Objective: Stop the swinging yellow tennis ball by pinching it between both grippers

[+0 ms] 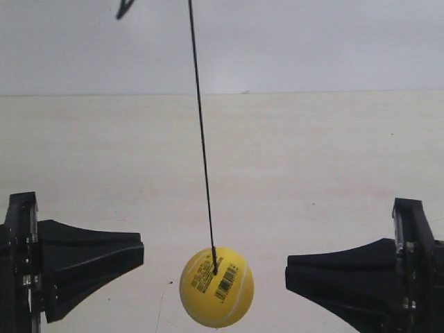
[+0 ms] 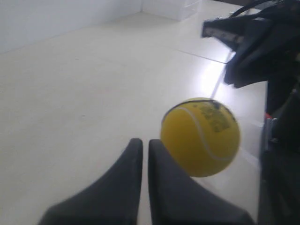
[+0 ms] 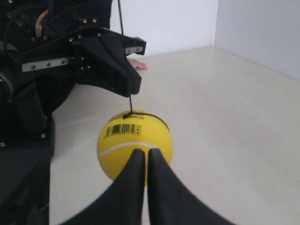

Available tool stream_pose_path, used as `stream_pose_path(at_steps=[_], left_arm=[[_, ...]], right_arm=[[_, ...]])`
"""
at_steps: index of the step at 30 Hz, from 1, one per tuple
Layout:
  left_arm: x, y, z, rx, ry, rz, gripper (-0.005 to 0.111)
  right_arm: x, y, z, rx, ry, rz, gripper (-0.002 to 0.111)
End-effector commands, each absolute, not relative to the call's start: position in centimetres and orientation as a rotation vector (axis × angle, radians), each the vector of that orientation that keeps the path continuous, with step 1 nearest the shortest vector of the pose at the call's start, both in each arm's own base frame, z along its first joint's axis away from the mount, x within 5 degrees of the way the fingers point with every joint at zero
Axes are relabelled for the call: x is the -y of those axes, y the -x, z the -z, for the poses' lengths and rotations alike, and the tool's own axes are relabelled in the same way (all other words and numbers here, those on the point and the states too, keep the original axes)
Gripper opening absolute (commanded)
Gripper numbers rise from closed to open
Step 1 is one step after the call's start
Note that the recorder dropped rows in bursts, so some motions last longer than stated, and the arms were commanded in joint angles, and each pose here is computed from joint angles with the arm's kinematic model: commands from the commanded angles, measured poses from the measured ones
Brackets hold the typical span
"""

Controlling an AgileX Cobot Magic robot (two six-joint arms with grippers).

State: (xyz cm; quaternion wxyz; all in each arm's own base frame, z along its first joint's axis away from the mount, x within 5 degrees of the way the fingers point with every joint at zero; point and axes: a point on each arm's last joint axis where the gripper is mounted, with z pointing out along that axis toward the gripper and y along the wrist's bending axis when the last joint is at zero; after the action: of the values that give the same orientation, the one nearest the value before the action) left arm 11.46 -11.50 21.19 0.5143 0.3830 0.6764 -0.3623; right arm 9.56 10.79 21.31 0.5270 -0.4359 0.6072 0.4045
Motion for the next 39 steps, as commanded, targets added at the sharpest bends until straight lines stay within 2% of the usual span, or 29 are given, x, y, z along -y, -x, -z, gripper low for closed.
stream_pose_path(at_steps=[1,6,9,22,39], left_arm=[[12.3,-11.2,-20.9,-1.595,-0.934,1.028,0.005],[12.8,-12.4,-19.2,-1.645,-0.925,1.041,0.005],[13.4,-12.0,-20.1,-1.462,-0.94,1.161,0.005],[13.2,-12.2,-18.5,-1.612,-1.018,1.076,0.005],[13.2,-12.0,-18.4,-1.623,-1.028,1.087,0.005]], right_arm=[[-11.4,-10.1,-20.3,-1.425,1.084,-1.068,0.0],[-11.7,-10.9,-19.6,-1.44,1.048,-1.09,0.0],[-11.7,-10.8,-19.6,-1.441,1.055,-1.092,0.0],[-13.8,-9.5,-18.8,-1.466,1.178,-1.032,0.0],[-13.8,-9.6,-18.8,-1.468,1.172,-1.029,0.0]])
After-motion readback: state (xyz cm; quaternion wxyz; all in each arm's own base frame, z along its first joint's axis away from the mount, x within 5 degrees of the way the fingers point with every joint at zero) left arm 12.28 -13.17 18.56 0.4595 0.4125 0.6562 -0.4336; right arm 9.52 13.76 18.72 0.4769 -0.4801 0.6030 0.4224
